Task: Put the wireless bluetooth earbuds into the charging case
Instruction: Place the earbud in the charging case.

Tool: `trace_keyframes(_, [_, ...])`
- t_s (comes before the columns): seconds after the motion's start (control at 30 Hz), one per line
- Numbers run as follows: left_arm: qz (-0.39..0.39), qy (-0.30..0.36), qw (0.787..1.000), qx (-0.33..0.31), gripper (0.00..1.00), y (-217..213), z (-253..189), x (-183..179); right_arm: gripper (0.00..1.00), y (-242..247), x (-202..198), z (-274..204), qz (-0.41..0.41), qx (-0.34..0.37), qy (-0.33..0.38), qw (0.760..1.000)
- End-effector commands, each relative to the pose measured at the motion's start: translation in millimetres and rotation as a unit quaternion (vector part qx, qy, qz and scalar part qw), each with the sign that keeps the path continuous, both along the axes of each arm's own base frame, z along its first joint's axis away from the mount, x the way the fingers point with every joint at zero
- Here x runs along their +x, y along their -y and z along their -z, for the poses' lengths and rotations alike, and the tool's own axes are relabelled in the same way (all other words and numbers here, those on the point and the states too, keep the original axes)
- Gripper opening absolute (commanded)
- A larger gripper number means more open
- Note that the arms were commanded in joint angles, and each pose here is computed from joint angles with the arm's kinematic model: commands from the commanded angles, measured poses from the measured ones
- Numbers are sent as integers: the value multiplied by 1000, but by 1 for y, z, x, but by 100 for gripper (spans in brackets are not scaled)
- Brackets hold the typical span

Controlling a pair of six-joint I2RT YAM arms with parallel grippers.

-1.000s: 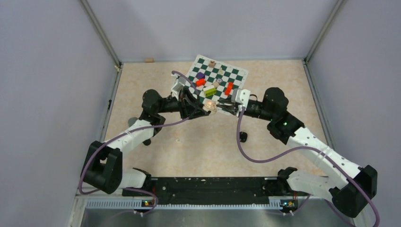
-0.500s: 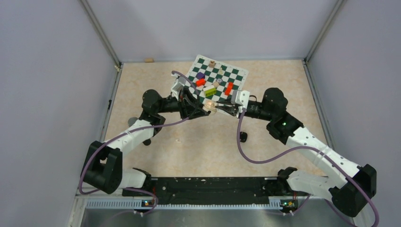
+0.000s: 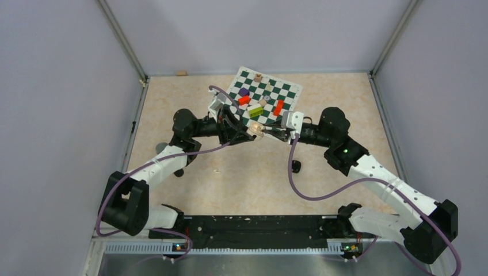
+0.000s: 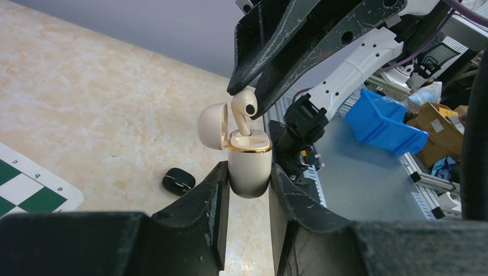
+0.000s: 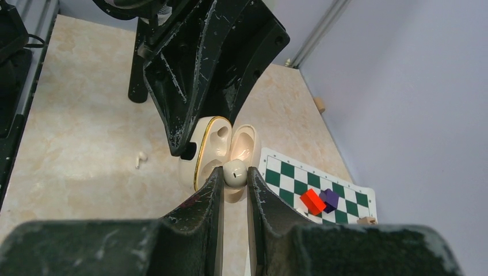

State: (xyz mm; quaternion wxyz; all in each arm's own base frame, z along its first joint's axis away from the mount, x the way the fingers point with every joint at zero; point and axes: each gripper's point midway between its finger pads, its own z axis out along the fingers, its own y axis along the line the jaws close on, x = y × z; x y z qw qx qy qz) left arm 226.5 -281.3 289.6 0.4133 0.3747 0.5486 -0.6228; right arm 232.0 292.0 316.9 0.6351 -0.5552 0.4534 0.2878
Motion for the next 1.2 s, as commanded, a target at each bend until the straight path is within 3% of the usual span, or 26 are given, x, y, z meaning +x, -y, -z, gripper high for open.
trace_keyframes(0.0, [-26,33,999,-28,0,-4,-21,5,12,-8,-19,0,-45,-2,-3,999])
trace_keyframes(0.4, [-37,35,998,-37,0,-6,-19,8,19,-8,-17,-10,-35,14,-14,999])
trace_keyframes(0.9, [-56,81,994,-55,0,-7,-15,10,16,-20,-18,-13,-33,26,-46,998])
trace_keyframes(1.17, [-67,88,992,-59,0,-8,-15,13,16,-17,-14,-16,-12,18,-30,999])
